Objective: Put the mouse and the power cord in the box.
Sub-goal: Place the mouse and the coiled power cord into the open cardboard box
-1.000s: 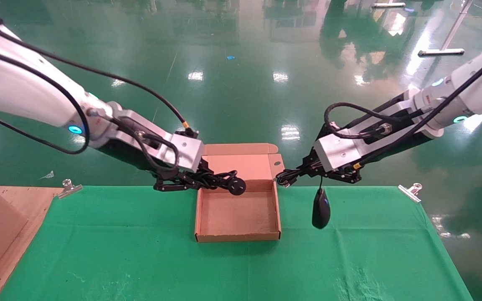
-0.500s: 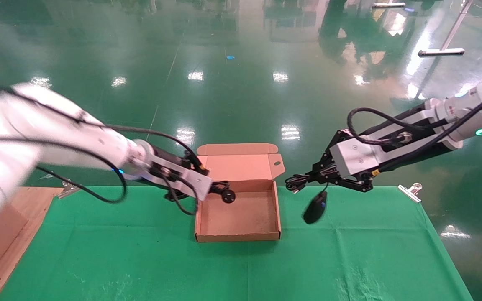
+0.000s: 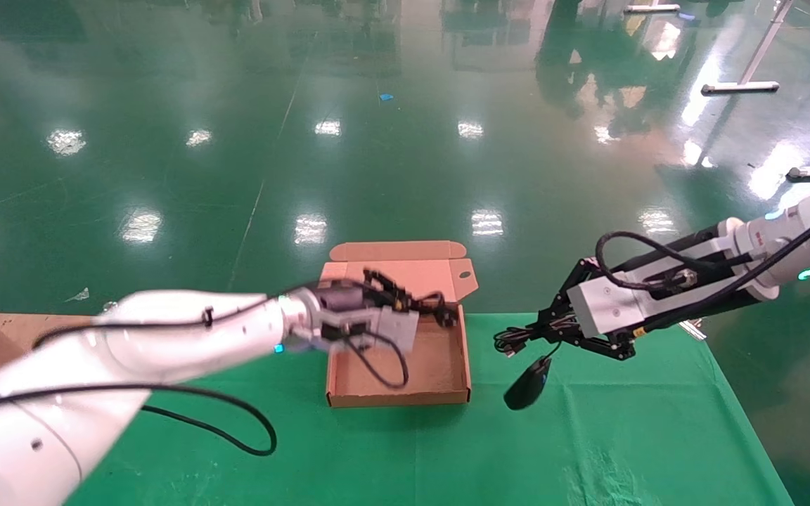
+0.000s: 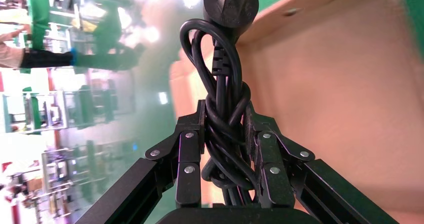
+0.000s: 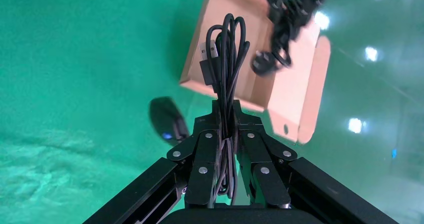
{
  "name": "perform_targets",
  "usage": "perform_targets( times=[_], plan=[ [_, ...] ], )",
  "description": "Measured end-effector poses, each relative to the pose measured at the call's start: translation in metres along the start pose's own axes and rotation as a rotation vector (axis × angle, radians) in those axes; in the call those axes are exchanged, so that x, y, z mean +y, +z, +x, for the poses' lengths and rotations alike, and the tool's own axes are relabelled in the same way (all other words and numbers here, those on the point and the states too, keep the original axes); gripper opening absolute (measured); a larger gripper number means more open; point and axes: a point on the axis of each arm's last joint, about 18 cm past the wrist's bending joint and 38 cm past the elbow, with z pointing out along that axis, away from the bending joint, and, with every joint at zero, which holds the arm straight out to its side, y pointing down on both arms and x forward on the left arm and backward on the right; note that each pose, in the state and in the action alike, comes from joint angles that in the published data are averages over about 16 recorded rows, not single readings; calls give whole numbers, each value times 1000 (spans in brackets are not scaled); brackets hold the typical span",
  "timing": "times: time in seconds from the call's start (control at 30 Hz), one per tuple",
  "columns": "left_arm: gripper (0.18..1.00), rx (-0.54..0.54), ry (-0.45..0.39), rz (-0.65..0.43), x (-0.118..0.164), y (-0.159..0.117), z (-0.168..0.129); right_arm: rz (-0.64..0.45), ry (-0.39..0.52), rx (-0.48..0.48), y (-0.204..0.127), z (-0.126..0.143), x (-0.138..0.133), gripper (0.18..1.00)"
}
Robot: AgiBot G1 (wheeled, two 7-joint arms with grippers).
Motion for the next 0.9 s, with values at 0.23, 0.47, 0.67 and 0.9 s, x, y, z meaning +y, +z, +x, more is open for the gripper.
perform_targets(
  times=[0.23,0.47,0.67,0.9],
  plan=[
    [334,-10,-59,22,-5,5,12,-20,17,-7,8,-10,10,215],
    [339,-7,-93,36,-6,5,13,-19,24,-16,14,-14,10,215],
    [362,-7,-93,38,-6,5,12,-7,22,-25,15,-12,6,215],
    [426,-10,-106,45,-7,5,12,6,11,-33,12,-6,-2,215]
  ],
)
